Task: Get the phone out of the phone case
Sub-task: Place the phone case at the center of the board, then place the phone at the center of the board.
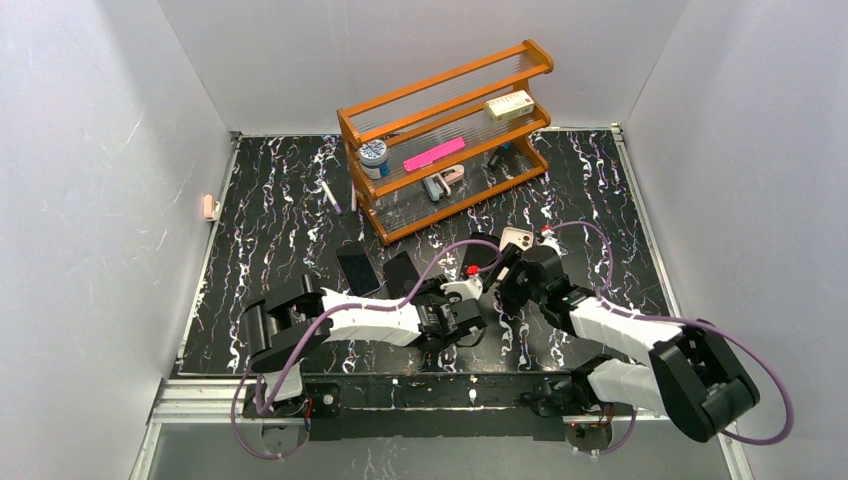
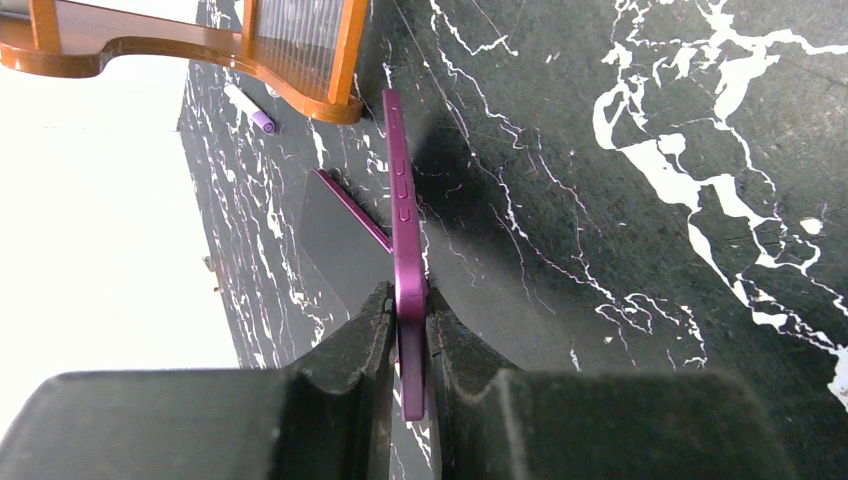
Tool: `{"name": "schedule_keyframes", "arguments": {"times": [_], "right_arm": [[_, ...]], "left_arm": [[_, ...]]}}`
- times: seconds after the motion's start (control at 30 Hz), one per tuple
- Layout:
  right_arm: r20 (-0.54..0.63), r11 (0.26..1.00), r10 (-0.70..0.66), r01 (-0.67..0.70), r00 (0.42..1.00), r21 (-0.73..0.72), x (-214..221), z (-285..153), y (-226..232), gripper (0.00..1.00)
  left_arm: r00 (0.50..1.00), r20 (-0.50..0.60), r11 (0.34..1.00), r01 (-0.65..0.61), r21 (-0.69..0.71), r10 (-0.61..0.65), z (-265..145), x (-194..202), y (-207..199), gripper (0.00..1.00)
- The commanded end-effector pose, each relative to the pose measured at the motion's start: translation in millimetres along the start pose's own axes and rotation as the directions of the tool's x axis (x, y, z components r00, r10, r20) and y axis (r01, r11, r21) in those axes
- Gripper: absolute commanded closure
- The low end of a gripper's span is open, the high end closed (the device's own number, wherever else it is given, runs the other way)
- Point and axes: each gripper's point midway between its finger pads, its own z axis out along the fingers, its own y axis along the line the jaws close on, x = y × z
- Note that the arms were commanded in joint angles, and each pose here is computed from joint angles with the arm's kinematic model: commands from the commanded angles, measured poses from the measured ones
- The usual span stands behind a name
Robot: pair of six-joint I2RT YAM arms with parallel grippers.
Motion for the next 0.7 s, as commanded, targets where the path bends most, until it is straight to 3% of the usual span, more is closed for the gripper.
{"name": "schedule_keyframes", "arguments": {"times": [0.0,0.13,0.33,0.67], "right_arm": [[0.063,0.993,-0.088,0.092,0.994,-0.073,-19.6,-18.4,23.0,0.12],[0.163,0.988,-0.136,0.145,0.977,-0.044,-43.4,-37.5,27.0,0.06],[0.307,0.981,-0.192,0.194,0.932,0.025,-78.0,-69.5,28.5,0.05],[0.415,0.958,-0.281,0.227,0.865,0.176,-110.7,-110.2,15.5,0.01]], "left_arm": [[0.999,-0.024,0.999,0.039,0.026,-0.038,4.5,1.9,-14.9,0.87],[0.999,-0.044,0.998,0.034,0.05,-0.032,8.0,5.8,-28.3,0.84],[0.998,-0.066,0.996,0.029,0.079,-0.024,11.4,9.9,-41.6,0.78],[0.995,-0.095,0.993,0.037,0.11,-0.027,10.0,20.3,-44.4,0.56]]}}
